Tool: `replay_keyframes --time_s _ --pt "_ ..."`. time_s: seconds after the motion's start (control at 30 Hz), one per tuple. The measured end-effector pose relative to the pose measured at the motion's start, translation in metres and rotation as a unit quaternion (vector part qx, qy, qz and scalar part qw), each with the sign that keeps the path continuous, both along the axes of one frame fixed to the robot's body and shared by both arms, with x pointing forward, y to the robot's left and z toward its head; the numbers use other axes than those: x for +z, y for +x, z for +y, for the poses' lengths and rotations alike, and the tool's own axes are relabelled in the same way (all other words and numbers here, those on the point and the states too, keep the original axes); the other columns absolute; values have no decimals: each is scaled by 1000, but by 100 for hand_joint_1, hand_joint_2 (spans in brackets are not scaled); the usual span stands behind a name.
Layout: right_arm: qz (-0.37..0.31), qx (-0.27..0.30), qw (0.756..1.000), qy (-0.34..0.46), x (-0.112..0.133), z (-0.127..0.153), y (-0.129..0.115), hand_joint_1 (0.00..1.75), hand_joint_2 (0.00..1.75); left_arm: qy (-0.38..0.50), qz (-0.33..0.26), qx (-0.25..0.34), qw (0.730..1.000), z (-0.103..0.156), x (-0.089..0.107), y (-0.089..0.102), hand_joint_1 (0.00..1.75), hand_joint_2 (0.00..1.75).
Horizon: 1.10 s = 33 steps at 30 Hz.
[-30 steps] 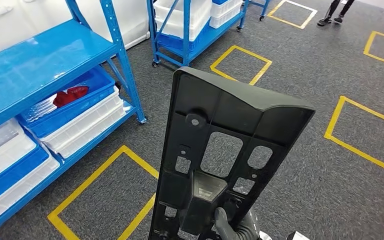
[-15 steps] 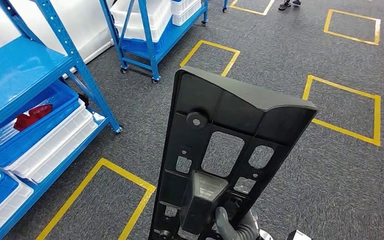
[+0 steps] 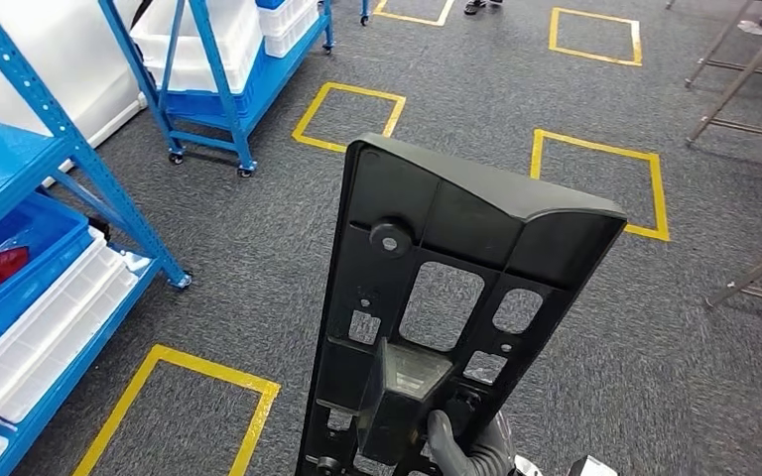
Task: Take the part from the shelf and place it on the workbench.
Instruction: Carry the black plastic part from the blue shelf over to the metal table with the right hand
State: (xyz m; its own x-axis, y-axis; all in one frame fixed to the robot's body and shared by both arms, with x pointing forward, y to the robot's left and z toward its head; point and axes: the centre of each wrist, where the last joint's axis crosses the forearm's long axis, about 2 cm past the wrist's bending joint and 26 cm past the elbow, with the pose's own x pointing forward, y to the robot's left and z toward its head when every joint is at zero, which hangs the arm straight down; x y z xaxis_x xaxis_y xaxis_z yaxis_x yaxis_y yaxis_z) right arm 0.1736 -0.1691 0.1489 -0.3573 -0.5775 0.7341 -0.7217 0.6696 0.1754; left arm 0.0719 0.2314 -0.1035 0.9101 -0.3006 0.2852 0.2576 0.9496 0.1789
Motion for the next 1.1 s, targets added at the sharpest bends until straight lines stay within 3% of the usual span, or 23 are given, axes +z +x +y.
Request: replay_keyframes --time_s 0.6,1.1 --pt "-5 21 1000 0 4 2 13 155 175 1 -7 15 1000 3 0 4 0 175" --pt "0 29 1000 -3 -1 2 18 155 175 0 1 15 1000 -1 0 -4 0 175"
